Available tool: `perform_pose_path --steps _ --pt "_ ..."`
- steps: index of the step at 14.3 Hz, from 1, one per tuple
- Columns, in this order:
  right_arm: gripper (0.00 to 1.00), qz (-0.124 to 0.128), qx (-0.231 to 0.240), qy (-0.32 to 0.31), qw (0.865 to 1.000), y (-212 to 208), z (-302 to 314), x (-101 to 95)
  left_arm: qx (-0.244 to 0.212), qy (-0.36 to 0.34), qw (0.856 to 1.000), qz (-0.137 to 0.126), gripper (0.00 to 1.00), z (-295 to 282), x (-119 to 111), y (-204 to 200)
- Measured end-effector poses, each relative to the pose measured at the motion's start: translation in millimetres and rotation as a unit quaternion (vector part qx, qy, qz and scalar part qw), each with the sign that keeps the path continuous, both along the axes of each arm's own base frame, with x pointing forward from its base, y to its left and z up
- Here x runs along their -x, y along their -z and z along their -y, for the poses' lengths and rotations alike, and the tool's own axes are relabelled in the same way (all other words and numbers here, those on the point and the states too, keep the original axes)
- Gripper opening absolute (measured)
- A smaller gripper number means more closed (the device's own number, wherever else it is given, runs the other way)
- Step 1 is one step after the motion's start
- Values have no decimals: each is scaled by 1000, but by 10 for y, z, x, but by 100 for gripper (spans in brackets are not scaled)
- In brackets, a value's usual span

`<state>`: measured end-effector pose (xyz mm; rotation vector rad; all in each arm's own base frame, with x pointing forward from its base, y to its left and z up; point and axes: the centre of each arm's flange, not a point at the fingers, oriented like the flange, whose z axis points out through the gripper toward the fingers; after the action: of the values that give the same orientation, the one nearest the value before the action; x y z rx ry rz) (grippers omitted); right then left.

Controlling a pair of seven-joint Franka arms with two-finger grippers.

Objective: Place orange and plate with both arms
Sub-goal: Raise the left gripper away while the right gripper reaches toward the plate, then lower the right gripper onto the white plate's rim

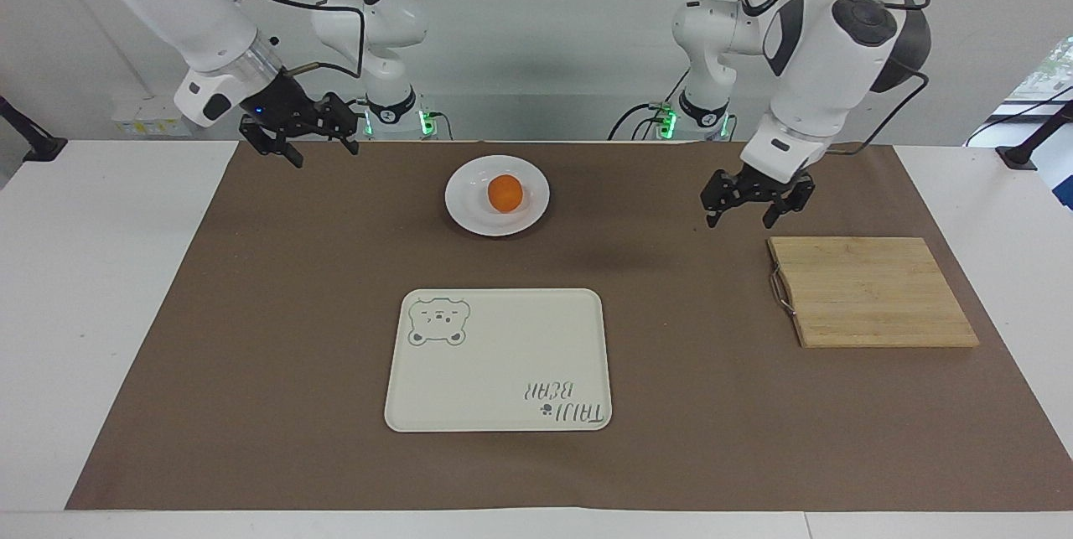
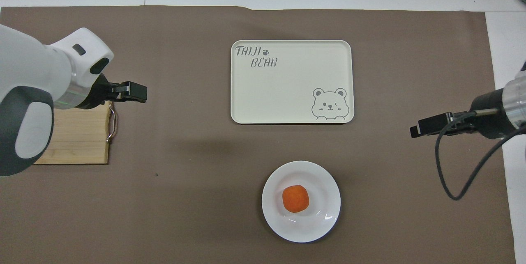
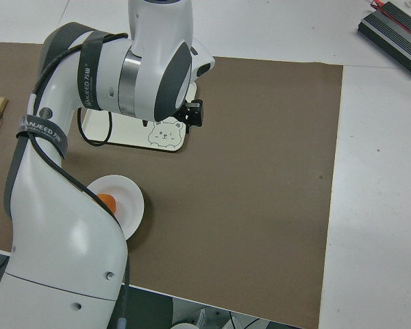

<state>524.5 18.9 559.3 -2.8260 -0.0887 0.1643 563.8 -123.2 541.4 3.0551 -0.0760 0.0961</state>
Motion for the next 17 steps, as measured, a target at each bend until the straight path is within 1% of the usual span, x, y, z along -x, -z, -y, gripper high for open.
perform_pose_path --steps 3,4,6,8,9,11,12,14,16,17 --pt "100 -16 -40 -30 999 489 -284 67 -6 29 1000 -6 100 -425 46 -144" --pt "100 -23 -56 -40 997 654 -355 108 -7 34 999 -13 100 -508 81 -218" --pt "100 -31 -86 -47 995 989 -415 197 -18 41 999 -30 100 -586 149 -442" --pt "100 -34 -113 -45 992 1267 -452 286 -30 44 998 -39 100 -610 201 -656" --pt "100 -34 -118 -42 992 1375 -480 331 -33 44 998 -41 100 -618 221 -711" --pt "100 -39 -128 -38 990 1539 -567 440 -33 43 998 -44 100 -631 232 -731" --pt "100 -40 -140 -38 989 1627 -615 499 -34 42 997 -53 100 -649 245 -715" --pt "100 -41 -149 -37 987 1867 -632 618 -32 34 996 -71 100 -745 243 -732" --pt "100 -47 -168 -31 984 2060 -662 736 -29 28 997 -65 100 -821 180 -814" --pt "100 -46 -178 -26 983 2143 -673 784 -29 28 997 -61 100 -827 163 -835"
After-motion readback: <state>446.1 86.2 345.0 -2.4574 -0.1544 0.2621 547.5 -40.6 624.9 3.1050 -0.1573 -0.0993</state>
